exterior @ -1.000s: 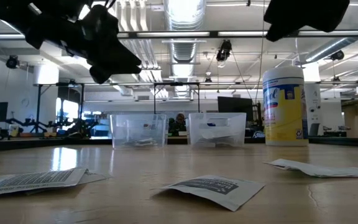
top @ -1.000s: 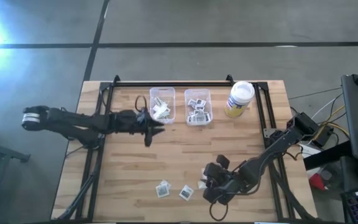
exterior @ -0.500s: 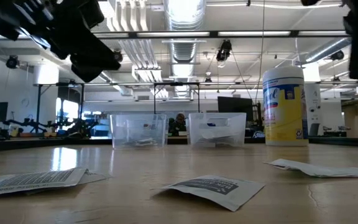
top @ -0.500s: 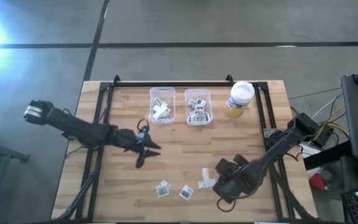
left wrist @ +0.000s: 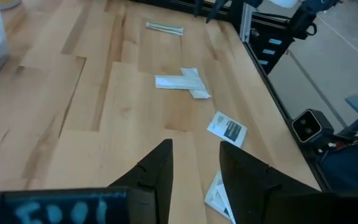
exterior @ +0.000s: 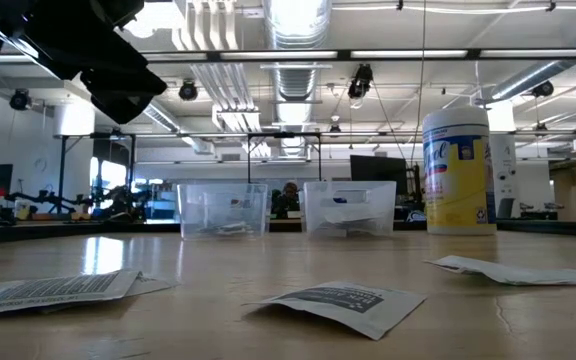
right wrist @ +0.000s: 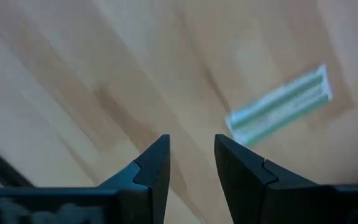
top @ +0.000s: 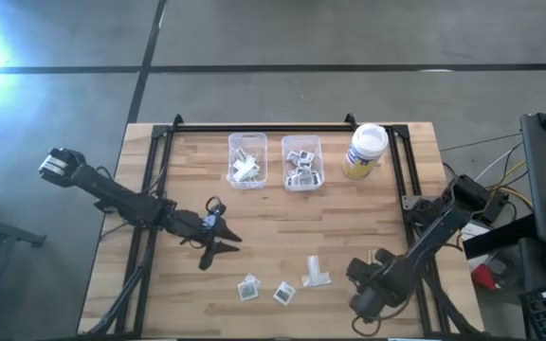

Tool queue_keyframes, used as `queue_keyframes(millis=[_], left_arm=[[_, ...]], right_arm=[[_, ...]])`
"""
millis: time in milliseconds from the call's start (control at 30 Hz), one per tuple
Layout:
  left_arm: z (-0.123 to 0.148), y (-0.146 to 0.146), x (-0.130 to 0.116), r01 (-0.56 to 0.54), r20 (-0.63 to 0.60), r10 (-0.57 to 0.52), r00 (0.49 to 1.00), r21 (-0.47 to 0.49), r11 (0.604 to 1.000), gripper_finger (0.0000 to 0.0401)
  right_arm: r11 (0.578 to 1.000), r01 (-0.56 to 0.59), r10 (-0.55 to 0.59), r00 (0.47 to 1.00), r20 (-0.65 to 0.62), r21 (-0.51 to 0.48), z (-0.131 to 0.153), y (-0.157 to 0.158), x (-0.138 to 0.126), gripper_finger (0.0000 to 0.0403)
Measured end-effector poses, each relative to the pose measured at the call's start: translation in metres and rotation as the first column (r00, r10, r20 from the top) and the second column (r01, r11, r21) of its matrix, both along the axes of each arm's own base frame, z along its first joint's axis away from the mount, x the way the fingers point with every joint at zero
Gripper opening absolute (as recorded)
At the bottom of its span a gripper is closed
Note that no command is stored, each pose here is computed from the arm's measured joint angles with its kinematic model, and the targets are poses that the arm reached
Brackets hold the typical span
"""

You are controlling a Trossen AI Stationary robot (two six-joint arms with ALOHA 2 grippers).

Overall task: Pick & Place First Aid Supplies
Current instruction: Put the green bandage pack into the left transparent bin

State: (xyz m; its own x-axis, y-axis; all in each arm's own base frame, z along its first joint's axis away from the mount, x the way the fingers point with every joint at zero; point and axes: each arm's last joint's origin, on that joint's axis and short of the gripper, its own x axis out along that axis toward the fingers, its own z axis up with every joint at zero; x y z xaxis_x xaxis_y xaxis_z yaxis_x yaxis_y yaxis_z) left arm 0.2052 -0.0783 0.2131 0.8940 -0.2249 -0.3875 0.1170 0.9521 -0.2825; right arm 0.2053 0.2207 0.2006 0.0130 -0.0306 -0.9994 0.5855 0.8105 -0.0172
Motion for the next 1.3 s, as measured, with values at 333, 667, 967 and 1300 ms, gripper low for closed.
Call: queue_keyframes(millis=[333,667,967,1300], left_arm=[[0.000,0.000,0.000,-0.006,0.000,0.006,1.000,0.001,1.000,0.0119],[0.000,0.001,0.000,-0.038,0.004,0.038,0.999,0.013,0.999,0.0119],[0.000,0.001,0.000,-0.047,0.006,0.046,0.999,0.017,0.999,0.0119],[0.000,0.001,0.000,-0.050,0.004,0.050,0.999,0.012,0.999,0.0119]], right_arm=[[0.979,-0.203,0.202,0.977,-0.074,-0.017,-0.016,0.010,-0.030,0.0125],[0.905,-0.421,0.409,0.900,-0.151,-0.060,-0.037,0.009,-0.059,0.0150],[0.905,-0.413,0.388,0.900,-0.198,-0.103,-0.055,-0.004,-0.068,0.0147],[0.913,-0.399,0.392,0.916,-0.084,-0.090,-0.058,0.003,-0.062,0.0126]])
